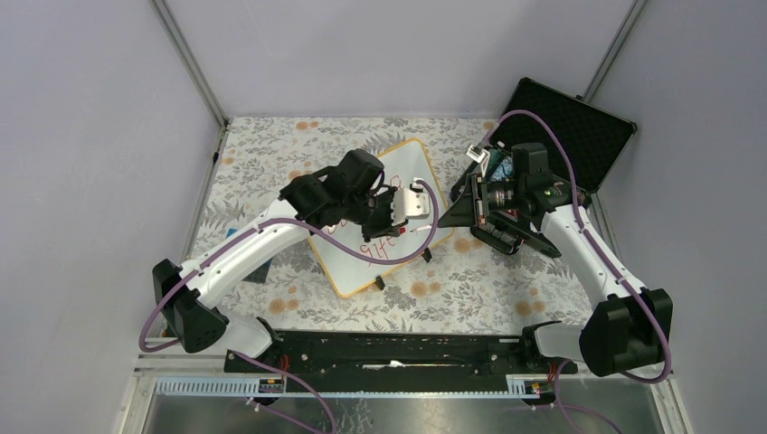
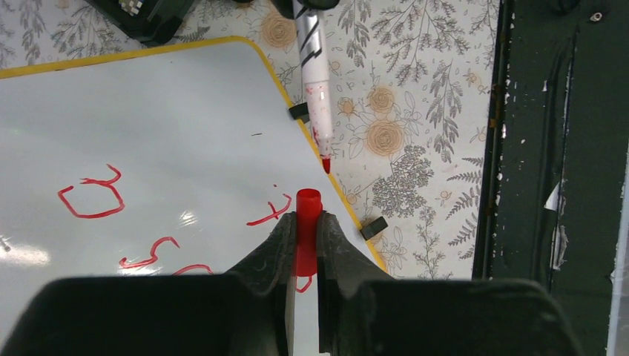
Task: Write a sentence on the whiteboard
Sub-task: Insert the whiteboard marker without the cap into the pen cap.
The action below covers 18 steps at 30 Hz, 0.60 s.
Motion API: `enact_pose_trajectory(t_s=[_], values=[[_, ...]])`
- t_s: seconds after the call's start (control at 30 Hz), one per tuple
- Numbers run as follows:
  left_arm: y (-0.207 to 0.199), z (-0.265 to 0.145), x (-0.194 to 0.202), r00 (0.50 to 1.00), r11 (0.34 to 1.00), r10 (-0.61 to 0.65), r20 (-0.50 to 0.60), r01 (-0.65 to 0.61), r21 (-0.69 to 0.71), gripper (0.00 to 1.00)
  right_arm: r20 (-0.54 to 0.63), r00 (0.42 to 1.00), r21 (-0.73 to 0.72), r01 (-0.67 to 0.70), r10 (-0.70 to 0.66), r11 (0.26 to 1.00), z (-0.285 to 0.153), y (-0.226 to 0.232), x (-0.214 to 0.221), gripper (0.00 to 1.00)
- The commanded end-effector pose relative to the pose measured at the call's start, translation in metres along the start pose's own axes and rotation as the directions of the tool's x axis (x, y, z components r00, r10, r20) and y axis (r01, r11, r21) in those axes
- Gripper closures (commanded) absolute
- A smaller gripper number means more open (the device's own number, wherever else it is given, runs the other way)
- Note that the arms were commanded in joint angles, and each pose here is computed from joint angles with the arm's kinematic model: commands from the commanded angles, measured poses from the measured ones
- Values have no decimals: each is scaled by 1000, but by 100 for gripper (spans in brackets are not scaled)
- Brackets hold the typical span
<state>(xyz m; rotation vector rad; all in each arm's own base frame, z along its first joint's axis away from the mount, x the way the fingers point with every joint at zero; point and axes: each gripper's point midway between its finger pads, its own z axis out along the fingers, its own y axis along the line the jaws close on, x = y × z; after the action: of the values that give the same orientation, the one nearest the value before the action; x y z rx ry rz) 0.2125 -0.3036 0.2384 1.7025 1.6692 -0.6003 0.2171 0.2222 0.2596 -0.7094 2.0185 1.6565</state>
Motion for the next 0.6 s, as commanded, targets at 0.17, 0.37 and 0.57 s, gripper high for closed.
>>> enact_pose_trajectory(t_s=[0.17,0.37,0.57], values=[[-12,-14,-22,996,999,30,89,-34,37,100,-16,1000,-5,13,-14,1000,5,0,3,100],[-12,-15,-23,996,999,27,90,-30,34,100,-27,999,3,22,-22,1000,6,0,4,100],[-10,-15,-27,995,999,22,101,-26,30,100,-40,999,6,20,-20,1000,10,-2,7,100]])
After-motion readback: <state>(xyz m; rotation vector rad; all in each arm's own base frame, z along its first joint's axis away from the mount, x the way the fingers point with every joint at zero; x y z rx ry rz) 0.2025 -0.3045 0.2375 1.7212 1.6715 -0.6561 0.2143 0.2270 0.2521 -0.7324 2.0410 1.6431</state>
